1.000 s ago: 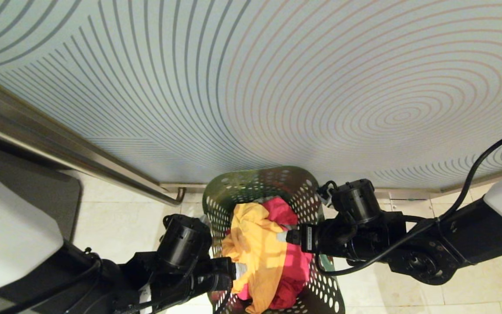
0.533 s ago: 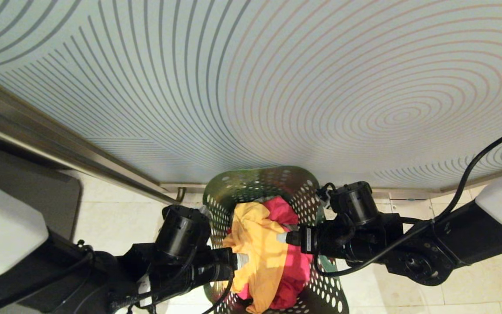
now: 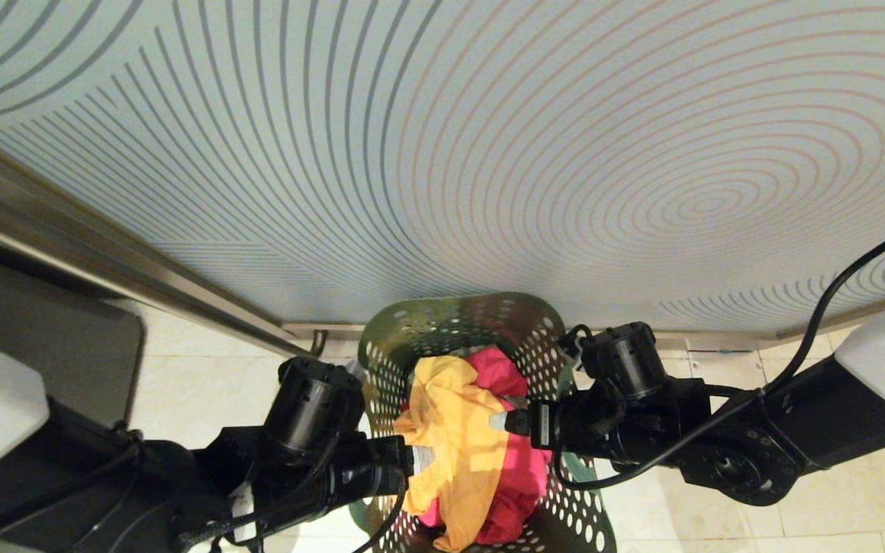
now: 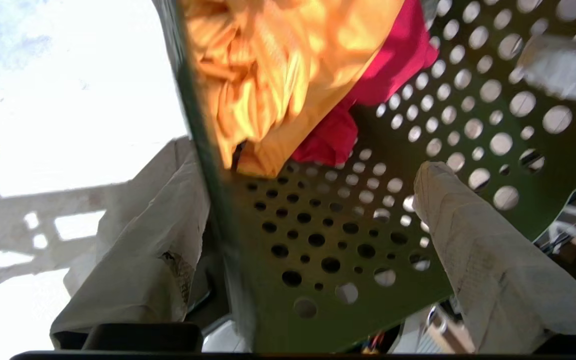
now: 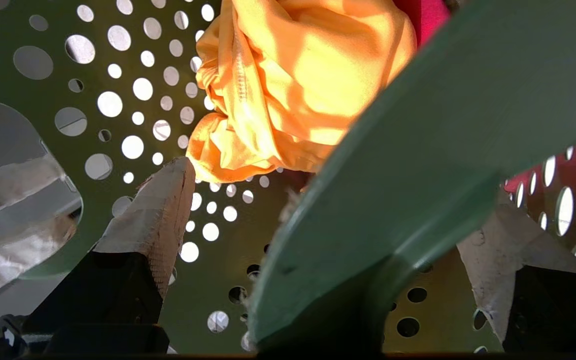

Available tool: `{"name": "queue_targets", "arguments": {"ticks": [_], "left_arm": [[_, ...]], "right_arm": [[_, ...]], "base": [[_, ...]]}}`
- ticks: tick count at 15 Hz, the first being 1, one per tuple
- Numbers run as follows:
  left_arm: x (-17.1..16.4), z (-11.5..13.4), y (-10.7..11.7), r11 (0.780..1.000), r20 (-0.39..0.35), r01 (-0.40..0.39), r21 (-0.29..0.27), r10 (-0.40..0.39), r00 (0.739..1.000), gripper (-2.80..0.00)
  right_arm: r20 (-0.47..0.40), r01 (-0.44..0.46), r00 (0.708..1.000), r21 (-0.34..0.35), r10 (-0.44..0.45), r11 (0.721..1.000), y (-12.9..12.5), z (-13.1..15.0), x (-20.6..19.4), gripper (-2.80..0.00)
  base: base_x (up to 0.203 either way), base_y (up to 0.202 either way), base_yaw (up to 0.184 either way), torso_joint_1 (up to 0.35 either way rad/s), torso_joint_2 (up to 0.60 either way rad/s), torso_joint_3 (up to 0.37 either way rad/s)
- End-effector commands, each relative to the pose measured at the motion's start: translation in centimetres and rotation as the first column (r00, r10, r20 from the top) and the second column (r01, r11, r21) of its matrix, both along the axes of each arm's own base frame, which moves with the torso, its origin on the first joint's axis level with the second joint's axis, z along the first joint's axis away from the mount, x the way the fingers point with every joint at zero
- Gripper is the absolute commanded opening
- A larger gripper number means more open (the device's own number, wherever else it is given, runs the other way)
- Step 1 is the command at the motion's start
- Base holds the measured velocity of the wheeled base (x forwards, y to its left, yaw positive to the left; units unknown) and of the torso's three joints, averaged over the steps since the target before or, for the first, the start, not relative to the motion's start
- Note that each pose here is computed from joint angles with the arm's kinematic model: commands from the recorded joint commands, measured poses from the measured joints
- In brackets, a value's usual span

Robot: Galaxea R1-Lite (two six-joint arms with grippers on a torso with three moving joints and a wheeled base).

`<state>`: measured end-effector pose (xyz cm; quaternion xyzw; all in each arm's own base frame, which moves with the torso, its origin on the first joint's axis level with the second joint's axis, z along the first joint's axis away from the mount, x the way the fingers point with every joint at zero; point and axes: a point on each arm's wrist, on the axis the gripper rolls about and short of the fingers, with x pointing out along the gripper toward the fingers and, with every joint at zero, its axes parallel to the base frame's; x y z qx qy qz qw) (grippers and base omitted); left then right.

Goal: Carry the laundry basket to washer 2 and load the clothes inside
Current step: Pick up the clothes basket and put it beside the washing machine

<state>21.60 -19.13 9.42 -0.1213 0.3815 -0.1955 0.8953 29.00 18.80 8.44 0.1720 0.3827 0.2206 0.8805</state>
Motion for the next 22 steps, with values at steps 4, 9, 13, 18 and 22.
{"name": "queue_targets", "arguments": {"ticks": [4,9,13,18,22], "left_arm": [[-0.5,1.1,0.6,1.000,0.010,-0.005,-0.013,0.005,1.000,0.00],[-0.4,-0.4,0.2,0.998,-0.074,0.055,-0.026,-0.057,0.996,0.00],[0.2,-1.8,-0.4,0.998,-0.107,0.059,-0.008,-0.059,0.992,0.00],[0.4,-2.3,-0.4,0.998,-0.118,0.056,0.002,-0.056,0.991,0.00],[0.3,-2.3,-0.4,0.998,-0.120,0.056,0.005,-0.055,0.991,0.00]], "right_arm": [[-0.006,0.000,1.000,-0.001,0.000,1.000,0.1,-0.2,0.0,0.00],[-0.015,0.001,1.000,-0.006,-0.001,1.000,0.2,-0.8,0.4,0.00],[-0.018,0.001,1.000,-0.008,-0.001,1.000,0.3,-1.0,0.6,0.00],[-0.023,-0.001,1.000,-0.011,0.000,1.000,0.4,-1.2,0.6,-2.80],[-0.027,-0.001,1.000,-0.013,0.000,1.000,0.4,-1.3,0.5,-2.80]], "base": [[0.000,0.000,0.000,0.000,0.00,0.000],[0.000,0.000,0.000,0.000,0.00,0.000],[0.000,0.000,0.000,0.000,0.00,0.000],[0.000,0.000,0.000,0.000,0.00,0.000],[0.000,0.000,0.000,0.000,0.00,0.000]]}}
